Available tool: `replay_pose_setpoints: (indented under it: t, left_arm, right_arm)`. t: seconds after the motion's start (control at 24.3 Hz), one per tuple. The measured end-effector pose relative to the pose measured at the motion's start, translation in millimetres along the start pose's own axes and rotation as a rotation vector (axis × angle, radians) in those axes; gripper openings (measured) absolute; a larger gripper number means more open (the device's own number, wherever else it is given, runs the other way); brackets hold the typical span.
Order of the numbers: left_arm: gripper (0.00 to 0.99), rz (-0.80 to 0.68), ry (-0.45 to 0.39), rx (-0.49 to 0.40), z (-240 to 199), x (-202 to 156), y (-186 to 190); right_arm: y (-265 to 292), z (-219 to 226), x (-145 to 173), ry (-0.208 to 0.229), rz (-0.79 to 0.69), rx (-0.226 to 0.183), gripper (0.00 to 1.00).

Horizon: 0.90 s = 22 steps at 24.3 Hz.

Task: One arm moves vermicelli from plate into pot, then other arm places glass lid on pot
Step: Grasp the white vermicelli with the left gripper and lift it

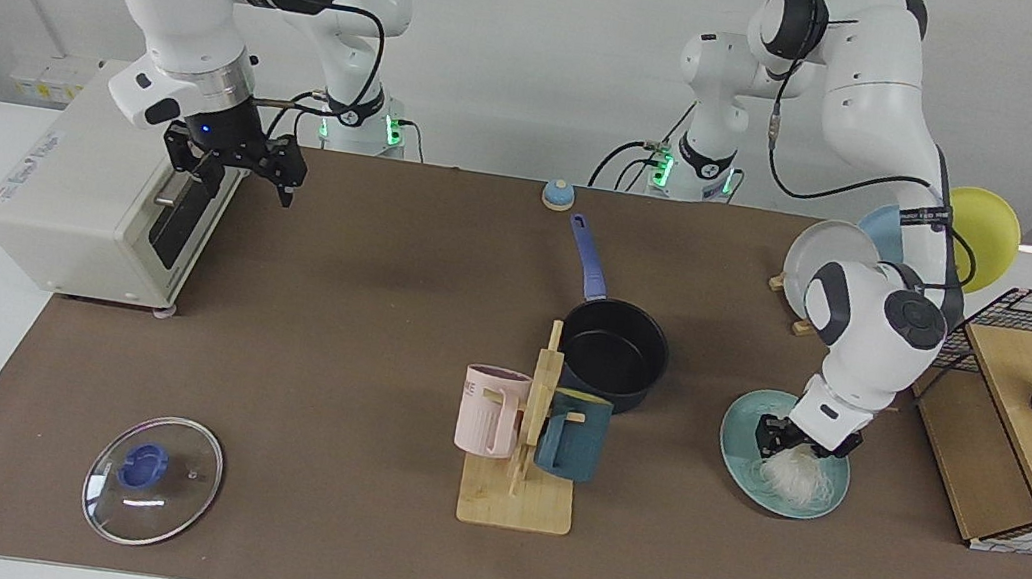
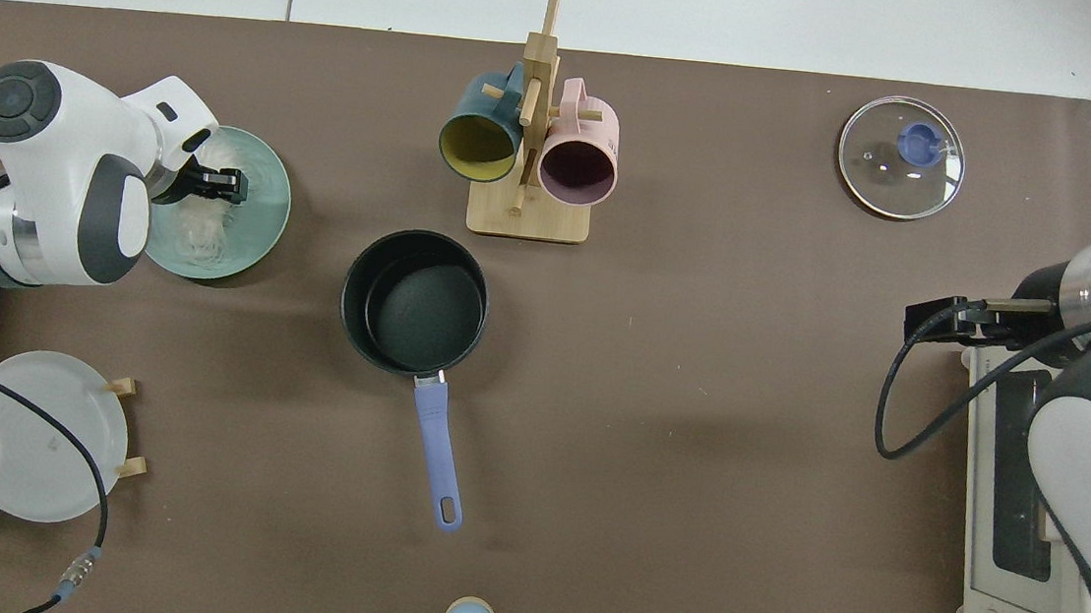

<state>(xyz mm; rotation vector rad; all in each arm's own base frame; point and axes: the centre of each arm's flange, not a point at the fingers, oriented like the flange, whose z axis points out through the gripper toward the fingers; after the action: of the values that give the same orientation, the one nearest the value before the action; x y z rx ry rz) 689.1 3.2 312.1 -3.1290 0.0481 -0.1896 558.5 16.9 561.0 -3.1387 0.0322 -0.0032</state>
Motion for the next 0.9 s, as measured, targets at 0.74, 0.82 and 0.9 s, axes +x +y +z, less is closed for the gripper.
replay_pose_setpoints:
  t: [0.74,0.82,0.9]
  left_arm:
    - [0.405,0.014,-0.072,-0.013,-71.4,6.9,11.8]
    - [0.405,0.023,-0.075,-0.015,-103.0,2.6,17.8]
    - [0.405,0.031,-0.085,-0.019,-133.2,-4.8,22.8]
  right_arm:
    - [0.2,0.0,0.0,0.0,0.0,0.0,1.0]
    - [0.3,0.0,0.0,0.0,0.001,0.0,1.0]
    - [0.4,0.0,0.0,0.0,0.001,0.0,1.0]
